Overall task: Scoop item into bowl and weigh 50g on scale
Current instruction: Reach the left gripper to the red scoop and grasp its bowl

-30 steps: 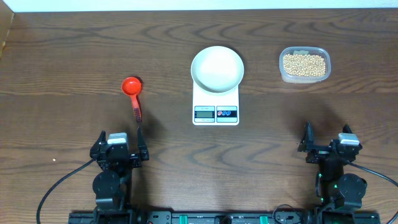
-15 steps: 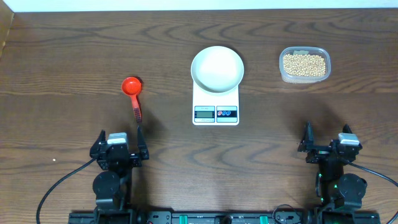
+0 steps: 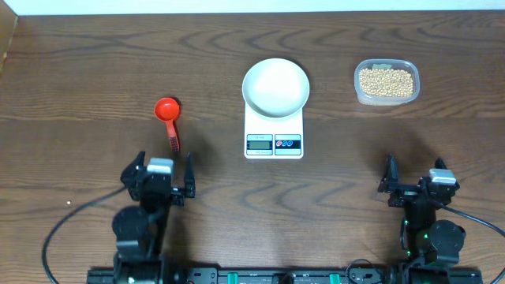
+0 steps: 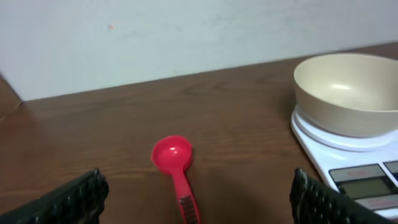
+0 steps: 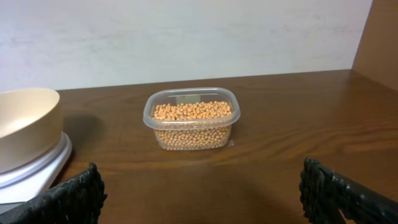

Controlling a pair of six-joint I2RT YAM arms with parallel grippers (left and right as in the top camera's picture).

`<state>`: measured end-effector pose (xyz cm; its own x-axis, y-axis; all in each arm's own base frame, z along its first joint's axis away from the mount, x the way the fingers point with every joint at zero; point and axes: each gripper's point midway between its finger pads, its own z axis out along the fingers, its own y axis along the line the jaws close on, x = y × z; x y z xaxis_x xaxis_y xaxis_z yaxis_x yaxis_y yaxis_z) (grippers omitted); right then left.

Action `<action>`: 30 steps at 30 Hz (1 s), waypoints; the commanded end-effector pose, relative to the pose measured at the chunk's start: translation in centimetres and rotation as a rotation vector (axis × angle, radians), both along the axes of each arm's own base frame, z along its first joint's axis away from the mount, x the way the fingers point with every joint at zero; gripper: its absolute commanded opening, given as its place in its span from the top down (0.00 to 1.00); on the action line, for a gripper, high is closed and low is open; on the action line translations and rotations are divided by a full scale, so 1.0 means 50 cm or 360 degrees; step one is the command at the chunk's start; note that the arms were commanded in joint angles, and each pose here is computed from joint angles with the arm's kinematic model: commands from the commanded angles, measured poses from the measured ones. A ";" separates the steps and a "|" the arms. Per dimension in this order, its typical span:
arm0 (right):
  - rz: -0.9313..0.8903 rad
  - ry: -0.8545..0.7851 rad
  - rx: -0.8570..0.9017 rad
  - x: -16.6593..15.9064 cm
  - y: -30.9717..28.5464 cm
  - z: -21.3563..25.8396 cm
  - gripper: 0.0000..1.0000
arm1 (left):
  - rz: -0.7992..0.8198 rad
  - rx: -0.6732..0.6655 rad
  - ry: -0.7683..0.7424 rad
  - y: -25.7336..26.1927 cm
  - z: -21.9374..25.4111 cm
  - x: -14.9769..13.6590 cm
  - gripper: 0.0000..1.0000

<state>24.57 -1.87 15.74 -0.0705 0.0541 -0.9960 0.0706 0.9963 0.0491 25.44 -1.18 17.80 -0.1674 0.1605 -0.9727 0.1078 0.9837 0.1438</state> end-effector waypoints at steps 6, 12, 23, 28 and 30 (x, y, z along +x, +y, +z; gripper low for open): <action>0.0007 0.0002 -0.0018 0.000 0.002 -0.002 0.01 | -0.0081 0.0054 0.0343 -0.009 0.108 0.106 0.04; 0.0007 0.0002 -0.0018 0.000 0.002 -0.002 0.01 | -0.0106 0.0067 0.0760 -0.006 0.121 0.193 0.04; 0.0007 0.0002 -0.0018 0.000 0.002 -0.002 0.01 | -0.0010 -0.0140 0.1305 -0.005 0.014 0.302 0.04; 0.0007 0.0002 -0.0018 0.000 0.002 -0.002 0.01 | 0.0072 -0.0246 0.1479 -0.005 -0.046 0.294 0.04; 0.0007 0.0002 -0.0018 0.000 0.002 -0.002 0.01 | 0.0101 -0.0229 0.1482 0.003 -0.063 0.307 0.04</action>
<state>24.57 -1.86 15.73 -0.0706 0.0541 -0.9960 0.0702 0.9963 0.0491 39.96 -1.41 15.19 -0.8862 0.0725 -0.4576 0.1236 0.9889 -0.0827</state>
